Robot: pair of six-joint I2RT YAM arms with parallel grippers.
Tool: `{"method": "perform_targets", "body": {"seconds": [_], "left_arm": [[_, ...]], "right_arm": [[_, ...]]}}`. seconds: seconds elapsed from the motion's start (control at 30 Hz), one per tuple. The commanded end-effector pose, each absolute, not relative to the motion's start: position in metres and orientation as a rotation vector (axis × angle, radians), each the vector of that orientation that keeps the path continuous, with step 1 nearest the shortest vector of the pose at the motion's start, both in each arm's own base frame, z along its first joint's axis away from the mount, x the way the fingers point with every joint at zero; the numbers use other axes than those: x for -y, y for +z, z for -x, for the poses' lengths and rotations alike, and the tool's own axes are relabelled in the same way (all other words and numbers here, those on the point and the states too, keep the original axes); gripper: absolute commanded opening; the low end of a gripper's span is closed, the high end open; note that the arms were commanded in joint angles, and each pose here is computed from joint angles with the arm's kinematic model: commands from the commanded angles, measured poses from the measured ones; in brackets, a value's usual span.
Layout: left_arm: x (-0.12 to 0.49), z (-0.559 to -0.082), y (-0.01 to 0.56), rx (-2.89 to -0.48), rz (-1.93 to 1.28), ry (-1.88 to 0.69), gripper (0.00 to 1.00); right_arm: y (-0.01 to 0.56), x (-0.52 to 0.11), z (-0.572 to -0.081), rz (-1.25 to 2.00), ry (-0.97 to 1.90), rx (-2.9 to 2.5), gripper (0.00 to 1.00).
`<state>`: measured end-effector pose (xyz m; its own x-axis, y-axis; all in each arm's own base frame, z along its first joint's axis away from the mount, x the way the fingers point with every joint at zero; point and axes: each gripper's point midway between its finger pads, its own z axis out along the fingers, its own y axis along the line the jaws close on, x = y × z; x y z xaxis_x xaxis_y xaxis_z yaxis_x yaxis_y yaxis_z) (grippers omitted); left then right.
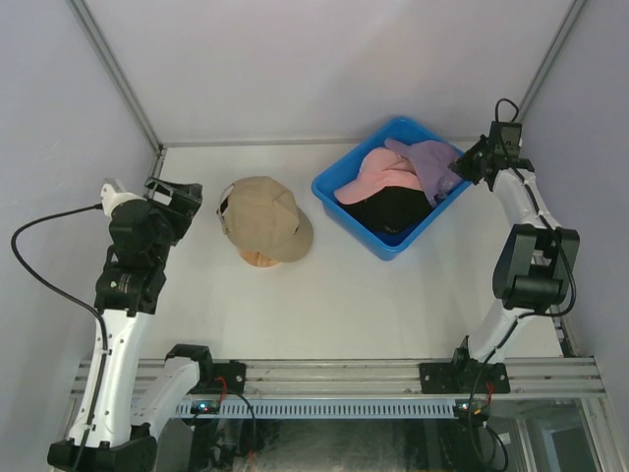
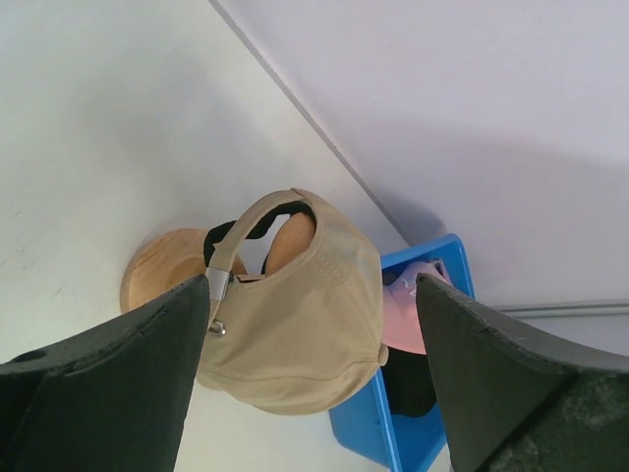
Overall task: Stack the hats
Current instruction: Pick up the hat from the bin.
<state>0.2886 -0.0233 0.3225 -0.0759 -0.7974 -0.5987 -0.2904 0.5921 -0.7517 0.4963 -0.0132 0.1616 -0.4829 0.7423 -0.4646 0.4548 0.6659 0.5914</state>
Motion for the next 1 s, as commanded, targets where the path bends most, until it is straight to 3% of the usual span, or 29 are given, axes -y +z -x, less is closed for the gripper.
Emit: {"method": "perform_targets", "body": {"seconds": [0.0,0.53,0.97], "left_arm": [[0.030,-0.280,0.370,-1.571,0.827,-0.593,0.89],[0.110,-0.278,0.427,-1.676,0.425,-0.744,0.89],[0.210,-0.257,0.437,-1.716,0.059,-0.941,0.93]], "right_arm": [[0.243,0.008,-0.493,-0.771,0.507,-1.993,0.03],[0.326,-0.014,-0.451,-0.646,0.575,-1.843,0.02],[0.404,-0.102,-0.404,-0.514,0.811,-1.713,0.01]]}}
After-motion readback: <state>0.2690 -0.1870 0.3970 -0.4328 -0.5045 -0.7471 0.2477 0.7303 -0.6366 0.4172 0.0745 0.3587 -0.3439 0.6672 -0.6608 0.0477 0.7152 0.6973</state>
